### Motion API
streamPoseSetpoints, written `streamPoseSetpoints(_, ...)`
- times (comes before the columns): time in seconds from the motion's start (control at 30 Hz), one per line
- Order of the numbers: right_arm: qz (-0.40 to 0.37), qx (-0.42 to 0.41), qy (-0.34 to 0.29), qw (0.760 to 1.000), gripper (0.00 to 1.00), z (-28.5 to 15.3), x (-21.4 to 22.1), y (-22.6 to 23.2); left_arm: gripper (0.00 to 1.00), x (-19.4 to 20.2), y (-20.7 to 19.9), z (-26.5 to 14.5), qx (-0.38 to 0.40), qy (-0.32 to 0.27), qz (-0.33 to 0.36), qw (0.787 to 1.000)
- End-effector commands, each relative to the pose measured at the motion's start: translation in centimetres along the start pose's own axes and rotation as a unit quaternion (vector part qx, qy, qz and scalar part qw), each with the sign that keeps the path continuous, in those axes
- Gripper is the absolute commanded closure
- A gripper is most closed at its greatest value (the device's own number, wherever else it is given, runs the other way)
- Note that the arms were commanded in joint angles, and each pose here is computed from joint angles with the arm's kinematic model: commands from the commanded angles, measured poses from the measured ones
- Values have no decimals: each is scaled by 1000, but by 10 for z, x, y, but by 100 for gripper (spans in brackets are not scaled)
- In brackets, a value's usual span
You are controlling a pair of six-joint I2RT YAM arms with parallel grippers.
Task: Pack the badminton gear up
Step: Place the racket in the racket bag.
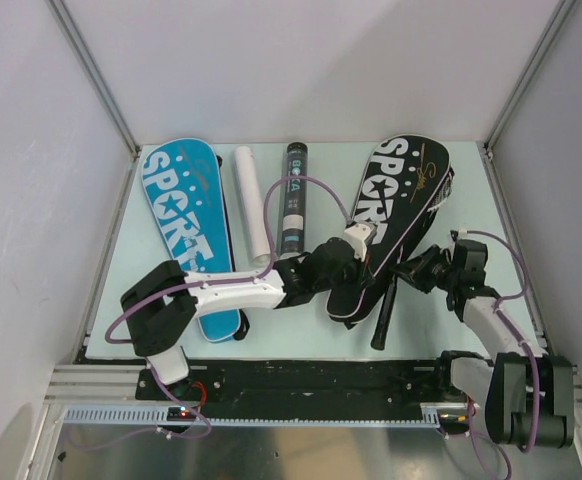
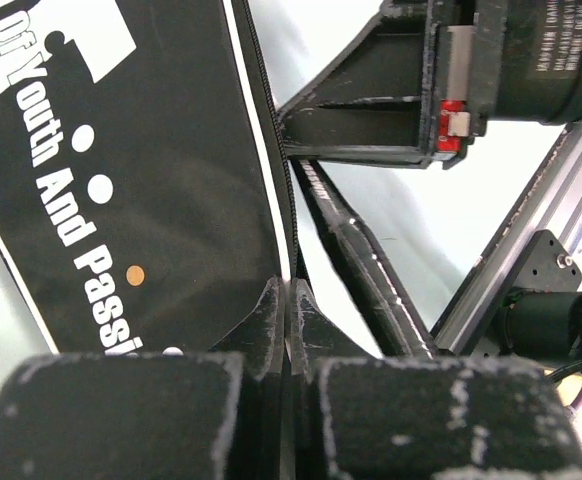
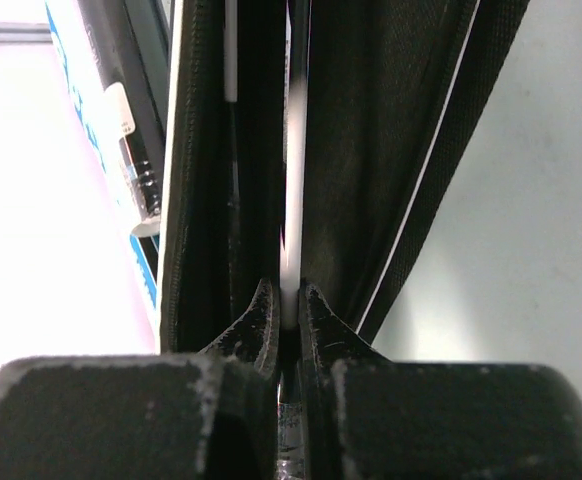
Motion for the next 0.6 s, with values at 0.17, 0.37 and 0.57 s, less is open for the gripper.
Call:
streamPoseSetpoints(0.17,-35,-45,-137,989,100,23,-50,19,100,-16,-35,-18,100,-17,-35,994)
streamPoseSetpoints(0.37,-23,-32,-178,983,100,38,-61,17,100,-10,-40,-23,128,-7,-68,989)
streamPoseSetpoints(0.57,-3,-62,-198,978,100,61,-60,27,100,-1,-44,-29,153,4,-93,984)
Point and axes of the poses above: each gripper's point midway between its finger pads, its own z axis out along the fingers, its own y axis along the line the jaws close on, x = y × z, the point moved 7 cm from there along -z, back along the fingers, and after that the axes turned 11 degrees about -z, right-handed, at the moved point
